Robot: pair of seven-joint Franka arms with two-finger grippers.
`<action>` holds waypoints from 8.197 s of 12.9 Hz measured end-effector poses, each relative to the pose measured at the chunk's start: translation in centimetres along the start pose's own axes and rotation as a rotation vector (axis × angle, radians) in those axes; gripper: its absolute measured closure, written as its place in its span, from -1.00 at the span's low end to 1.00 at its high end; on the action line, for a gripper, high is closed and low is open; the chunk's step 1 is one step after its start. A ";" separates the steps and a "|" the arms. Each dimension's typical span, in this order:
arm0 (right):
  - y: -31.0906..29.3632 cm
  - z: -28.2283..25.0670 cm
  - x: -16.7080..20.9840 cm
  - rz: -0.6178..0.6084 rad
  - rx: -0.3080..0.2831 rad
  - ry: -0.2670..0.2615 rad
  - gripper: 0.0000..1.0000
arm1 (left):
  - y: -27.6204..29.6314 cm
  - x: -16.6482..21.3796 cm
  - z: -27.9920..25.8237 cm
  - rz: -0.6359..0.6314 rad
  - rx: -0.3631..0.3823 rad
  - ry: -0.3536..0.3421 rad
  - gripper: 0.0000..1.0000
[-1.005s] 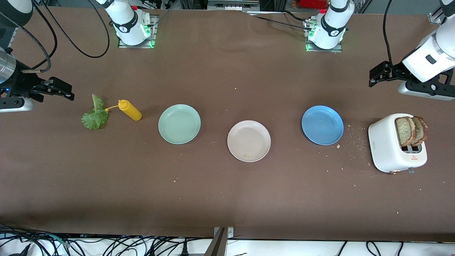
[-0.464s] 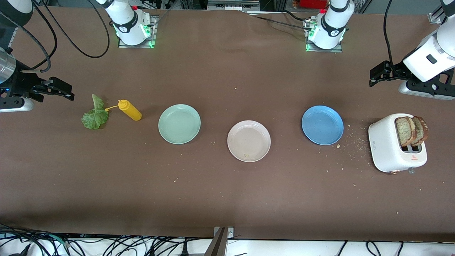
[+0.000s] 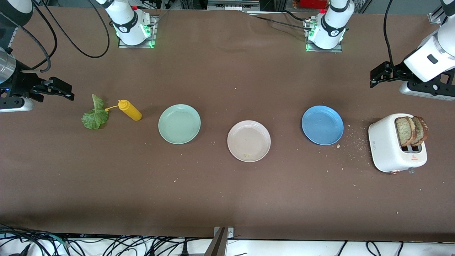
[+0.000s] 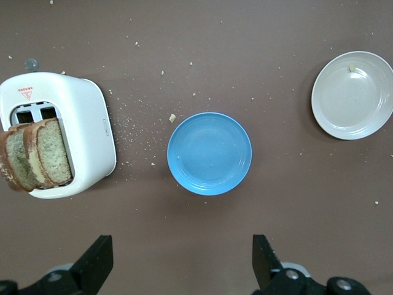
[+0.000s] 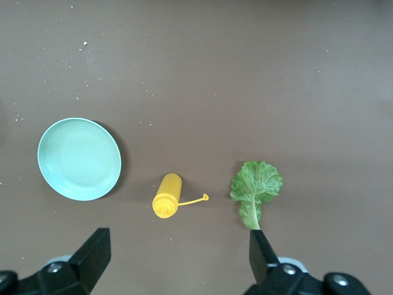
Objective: Make sandwich in beige plate with both arms
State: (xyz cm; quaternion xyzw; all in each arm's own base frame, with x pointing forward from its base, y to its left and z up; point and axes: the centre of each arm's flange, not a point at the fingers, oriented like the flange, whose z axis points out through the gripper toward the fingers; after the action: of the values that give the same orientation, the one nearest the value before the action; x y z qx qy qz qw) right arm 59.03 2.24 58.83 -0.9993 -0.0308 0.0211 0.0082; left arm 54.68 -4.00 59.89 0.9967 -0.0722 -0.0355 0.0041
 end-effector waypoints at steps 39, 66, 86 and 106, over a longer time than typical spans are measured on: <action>0.0 0.0 0.0 0.000 0.000 0.000 -1.00 | -1.3 0.6 1.2 -0.025 -0.020 -0.021 -1.00; 0.2 0.1 0.0 0.003 0.000 -0.004 -1.00 | -17.8 7.9 18.2 -0.101 0.123 -0.055 -1.00; 0.2 0.3 0.1 0.004 0.001 -0.007 -1.00 | -20.3 6.9 21.8 -0.137 0.098 -0.118 0.83; 0.3 0.4 0.1 0.005 0.001 -0.008 -1.00 | 12.6 10.1 12.7 0.187 -0.164 -0.076 0.83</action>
State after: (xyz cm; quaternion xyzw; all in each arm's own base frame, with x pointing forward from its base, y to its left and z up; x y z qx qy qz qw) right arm 59.16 1.94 58.44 -0.9992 -0.0285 0.0252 0.0087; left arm 61.97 -17.99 46.73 0.9799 -0.1618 -0.0783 0.0860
